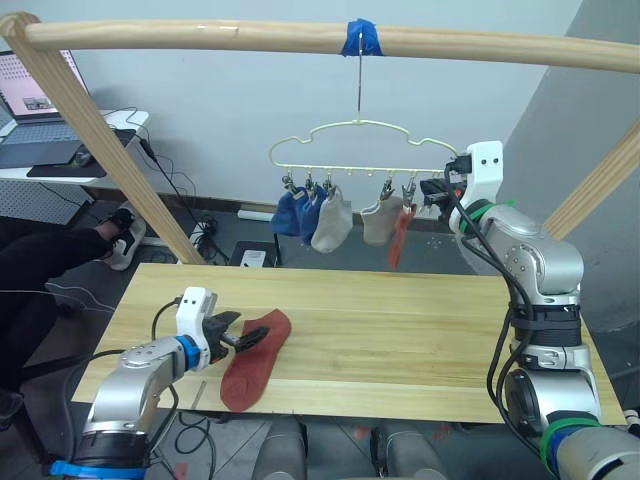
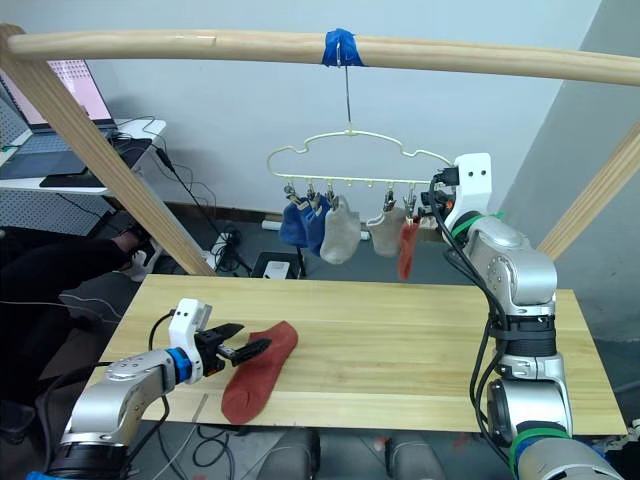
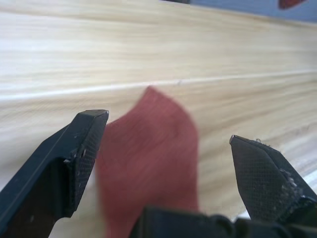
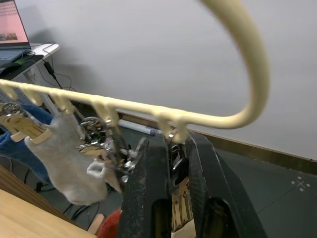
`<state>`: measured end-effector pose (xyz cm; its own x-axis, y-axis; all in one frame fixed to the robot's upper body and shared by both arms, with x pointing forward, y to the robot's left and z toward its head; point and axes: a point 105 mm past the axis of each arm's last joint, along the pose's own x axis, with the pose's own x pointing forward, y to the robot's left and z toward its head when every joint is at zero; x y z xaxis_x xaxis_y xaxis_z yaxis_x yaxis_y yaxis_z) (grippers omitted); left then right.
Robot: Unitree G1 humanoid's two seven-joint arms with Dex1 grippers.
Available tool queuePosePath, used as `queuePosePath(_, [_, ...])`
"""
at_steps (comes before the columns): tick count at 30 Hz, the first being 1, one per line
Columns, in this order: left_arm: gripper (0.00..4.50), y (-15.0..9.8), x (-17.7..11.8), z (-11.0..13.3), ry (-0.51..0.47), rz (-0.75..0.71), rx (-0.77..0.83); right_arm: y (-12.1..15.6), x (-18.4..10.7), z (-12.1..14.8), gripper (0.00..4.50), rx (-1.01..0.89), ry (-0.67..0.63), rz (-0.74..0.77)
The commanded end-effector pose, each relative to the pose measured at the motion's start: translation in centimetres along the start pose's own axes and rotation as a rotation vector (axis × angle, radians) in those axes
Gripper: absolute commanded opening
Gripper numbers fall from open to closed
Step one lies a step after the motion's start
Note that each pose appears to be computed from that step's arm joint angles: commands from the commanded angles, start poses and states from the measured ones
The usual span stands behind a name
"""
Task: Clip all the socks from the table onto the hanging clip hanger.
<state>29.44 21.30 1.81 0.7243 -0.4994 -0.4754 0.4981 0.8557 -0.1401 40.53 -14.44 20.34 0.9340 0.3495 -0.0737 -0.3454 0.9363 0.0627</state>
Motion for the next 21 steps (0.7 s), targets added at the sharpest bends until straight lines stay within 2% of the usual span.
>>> queuePosePath(1, [4.48,0.3,1.1,0.4,-0.032,0.041,0.044,-0.2,-0.2,1.8,0.14,-0.016,-0.064,-0.006])
queuePosePath(4, [4.48,0.8,2.8,0.0,-0.021,0.081,0.018,-0.2,-0.4,1.7,0.14,-0.018,-0.062,-0.012])
queuePosePath(10, [4.48,0.5,4.5,-2.4,0.094,0.055,-0.012,-0.3,-0.8,1.8,0.14,-0.021,-0.067,-0.026])
queuePosePath(17, [4.48,-0.1,4.3,-4.3,0.178,0.001,-0.006,-0.5,-1.1,1.9,0.14,-0.027,-0.069,-0.034])
queuePosePath(20, [4.48,-0.1,4.1,-4.4,0.18,-0.007,0.03,-0.5,-1.1,2.0,0.14,-0.029,-0.071,-0.033])
queuePosePath(21, [4.08,0.1,4.0,-4.4,0.18,0.001,0.051,-0.5,-1.0,2.0,0.14,-0.029,-0.071,-0.032])
